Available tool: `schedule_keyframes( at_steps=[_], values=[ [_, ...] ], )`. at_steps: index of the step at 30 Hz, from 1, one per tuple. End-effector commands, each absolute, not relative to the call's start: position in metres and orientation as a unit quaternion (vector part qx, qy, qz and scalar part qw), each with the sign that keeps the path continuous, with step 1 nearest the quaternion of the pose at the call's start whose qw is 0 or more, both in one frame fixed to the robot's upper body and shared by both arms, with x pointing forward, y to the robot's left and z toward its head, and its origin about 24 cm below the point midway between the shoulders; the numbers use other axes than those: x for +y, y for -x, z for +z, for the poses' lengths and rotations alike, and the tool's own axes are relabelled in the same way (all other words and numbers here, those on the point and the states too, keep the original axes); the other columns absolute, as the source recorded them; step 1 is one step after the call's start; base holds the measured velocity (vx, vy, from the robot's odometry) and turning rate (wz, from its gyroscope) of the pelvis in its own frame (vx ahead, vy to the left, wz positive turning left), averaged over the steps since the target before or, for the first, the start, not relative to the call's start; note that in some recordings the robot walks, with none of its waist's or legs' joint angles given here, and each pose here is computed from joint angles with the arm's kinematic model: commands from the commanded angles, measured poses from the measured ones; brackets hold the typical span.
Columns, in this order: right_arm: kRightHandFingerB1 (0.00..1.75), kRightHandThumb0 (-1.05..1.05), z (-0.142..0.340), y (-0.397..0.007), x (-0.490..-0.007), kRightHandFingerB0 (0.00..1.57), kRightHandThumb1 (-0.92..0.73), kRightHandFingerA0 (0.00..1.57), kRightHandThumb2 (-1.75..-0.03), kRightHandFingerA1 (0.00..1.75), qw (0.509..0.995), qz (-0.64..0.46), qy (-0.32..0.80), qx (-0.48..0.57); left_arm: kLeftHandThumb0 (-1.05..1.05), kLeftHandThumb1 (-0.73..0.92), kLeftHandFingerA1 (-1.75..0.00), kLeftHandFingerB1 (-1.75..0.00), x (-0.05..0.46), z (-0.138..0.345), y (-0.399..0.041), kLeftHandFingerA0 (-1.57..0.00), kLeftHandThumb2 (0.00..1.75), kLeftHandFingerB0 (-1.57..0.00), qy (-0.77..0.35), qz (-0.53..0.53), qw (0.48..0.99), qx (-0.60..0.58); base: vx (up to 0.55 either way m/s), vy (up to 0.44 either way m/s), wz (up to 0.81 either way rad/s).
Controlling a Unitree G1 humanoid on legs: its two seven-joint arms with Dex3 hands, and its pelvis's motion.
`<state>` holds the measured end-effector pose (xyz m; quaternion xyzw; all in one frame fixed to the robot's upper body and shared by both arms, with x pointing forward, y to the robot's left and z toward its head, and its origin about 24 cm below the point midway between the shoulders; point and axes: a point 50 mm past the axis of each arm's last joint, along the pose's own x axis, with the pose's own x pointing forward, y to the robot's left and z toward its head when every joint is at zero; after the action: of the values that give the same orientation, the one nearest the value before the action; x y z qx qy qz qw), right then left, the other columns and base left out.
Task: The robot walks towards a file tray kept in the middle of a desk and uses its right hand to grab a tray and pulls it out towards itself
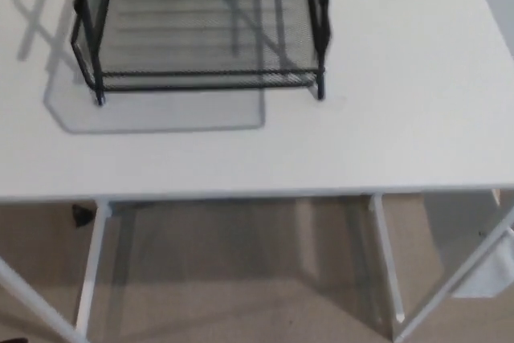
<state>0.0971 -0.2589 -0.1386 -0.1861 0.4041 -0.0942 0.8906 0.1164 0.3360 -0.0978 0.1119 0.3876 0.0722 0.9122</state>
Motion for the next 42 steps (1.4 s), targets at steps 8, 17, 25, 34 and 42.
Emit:
schedule_keyframes(
  at_steps=[8,17,25,34,42],
  values=[
    [0.46,-0.51,-0.138,-0.096,-0.256,0.64,-0.38,0.82,-0.52,0.53,0.896,-0.086,0.182,0.396,-0.36,0.39,-0.49,-0.43,0.342,-0.093,-0.116,-0.53,0.65,-0.42,-0.136,0.060,0.911,0.385,0.21,0.085,0.03],
    [0.45,-0.46,-0.145,-0.053,-0.256,0.64,-0.39,0.82,-0.53,0.49,0.879,-0.076,0.191,0.431,-0.39,0.38,-0.48,-0.43,0.329,-0.107,-0.079,-0.54,0.65,-0.42,-0.168,0.014,0.888,0.427,0.10,-0.139,0.04],
    [0.56,-0.55,-0.144,-0.048,-0.254,0.58,-0.31,0.76,-0.71,0.60,0.881,-0.060,0.197,0.425,-0.47,0.36,-0.48,-0.43,0.327,-0.109,-0.074,-0.55,0.66,-0.43,-0.182,-0.002,0.884,0.431,0.03,-0.092,-0.02],
    [0.57,-0.55,-0.142,-0.056,-0.249,0.58,-0.32,0.75,-0.72,0.61,0.889,-0.035,0.216,0.403,-0.47,0.36,-0.50,-0.45,0.327,-0.106,-0.085,-0.56,0.68,-0.43,-0.199,-0.013,0.886,0.419,0.01,0.139,0.08],
    [0.53,-0.57,-0.139,-0.061,-0.238,0.60,-0.33,0.77,-0.72,0.57,0.900,-0.016,0.227,0.371,-0.45,0.37,-0.49,-0.44,0.325,-0.106,-0.089,-0.54,0.67,-0.42,-0.197,-0.012,0.887,0.417,0.05,-0.007,0.07]
  ],
)
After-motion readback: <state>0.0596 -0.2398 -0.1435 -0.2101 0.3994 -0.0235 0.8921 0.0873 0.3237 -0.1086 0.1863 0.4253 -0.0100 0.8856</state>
